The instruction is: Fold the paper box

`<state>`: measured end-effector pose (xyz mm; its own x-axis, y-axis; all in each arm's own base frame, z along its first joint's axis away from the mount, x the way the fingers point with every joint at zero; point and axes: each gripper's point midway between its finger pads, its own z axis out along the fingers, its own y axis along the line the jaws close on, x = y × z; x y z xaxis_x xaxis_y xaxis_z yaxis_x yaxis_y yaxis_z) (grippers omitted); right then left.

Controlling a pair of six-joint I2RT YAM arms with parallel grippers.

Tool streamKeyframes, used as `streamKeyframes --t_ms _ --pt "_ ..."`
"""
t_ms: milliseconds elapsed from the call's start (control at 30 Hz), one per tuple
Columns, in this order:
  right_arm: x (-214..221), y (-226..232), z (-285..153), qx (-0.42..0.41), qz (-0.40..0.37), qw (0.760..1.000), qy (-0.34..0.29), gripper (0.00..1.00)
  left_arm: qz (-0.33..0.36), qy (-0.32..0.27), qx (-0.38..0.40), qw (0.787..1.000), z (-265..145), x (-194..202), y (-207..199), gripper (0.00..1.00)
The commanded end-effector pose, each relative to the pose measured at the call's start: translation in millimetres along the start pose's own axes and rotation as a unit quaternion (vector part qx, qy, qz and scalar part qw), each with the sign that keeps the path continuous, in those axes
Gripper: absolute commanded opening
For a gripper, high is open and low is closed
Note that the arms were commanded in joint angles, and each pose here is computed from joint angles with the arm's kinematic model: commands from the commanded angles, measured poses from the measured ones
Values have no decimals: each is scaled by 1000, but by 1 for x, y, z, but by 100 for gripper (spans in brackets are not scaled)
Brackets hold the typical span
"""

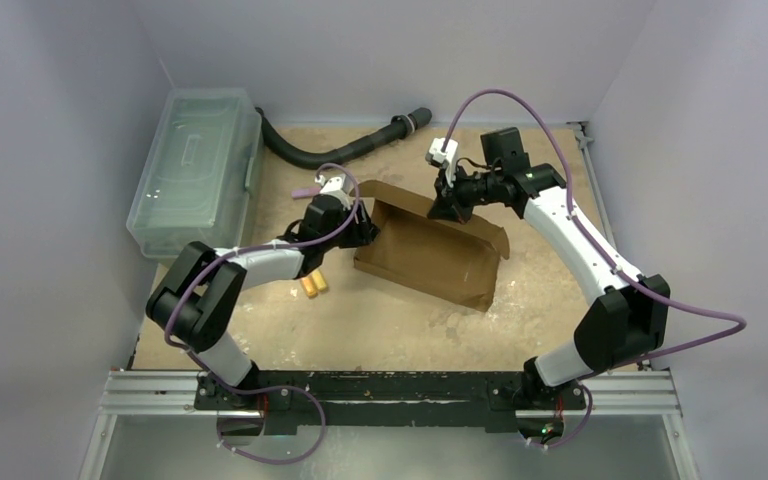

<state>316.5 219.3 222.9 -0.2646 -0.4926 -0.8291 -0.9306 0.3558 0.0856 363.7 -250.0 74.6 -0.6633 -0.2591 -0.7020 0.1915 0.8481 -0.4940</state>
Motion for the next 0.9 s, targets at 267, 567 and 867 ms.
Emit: streamKeyframes --t_ms 267,567,867 --pt "-14 8 -9 -11 -22 999 -20 0 26 -4 -22 999 31 10 13 30" --pt "-21 5 -13 -5 -28 999 -21 0 157 -14 -178 971 15 13 25 0" --pt "-21 -3 -14 23 -23 999 -19 19 156 -12 -163 974 16 17 17 10"
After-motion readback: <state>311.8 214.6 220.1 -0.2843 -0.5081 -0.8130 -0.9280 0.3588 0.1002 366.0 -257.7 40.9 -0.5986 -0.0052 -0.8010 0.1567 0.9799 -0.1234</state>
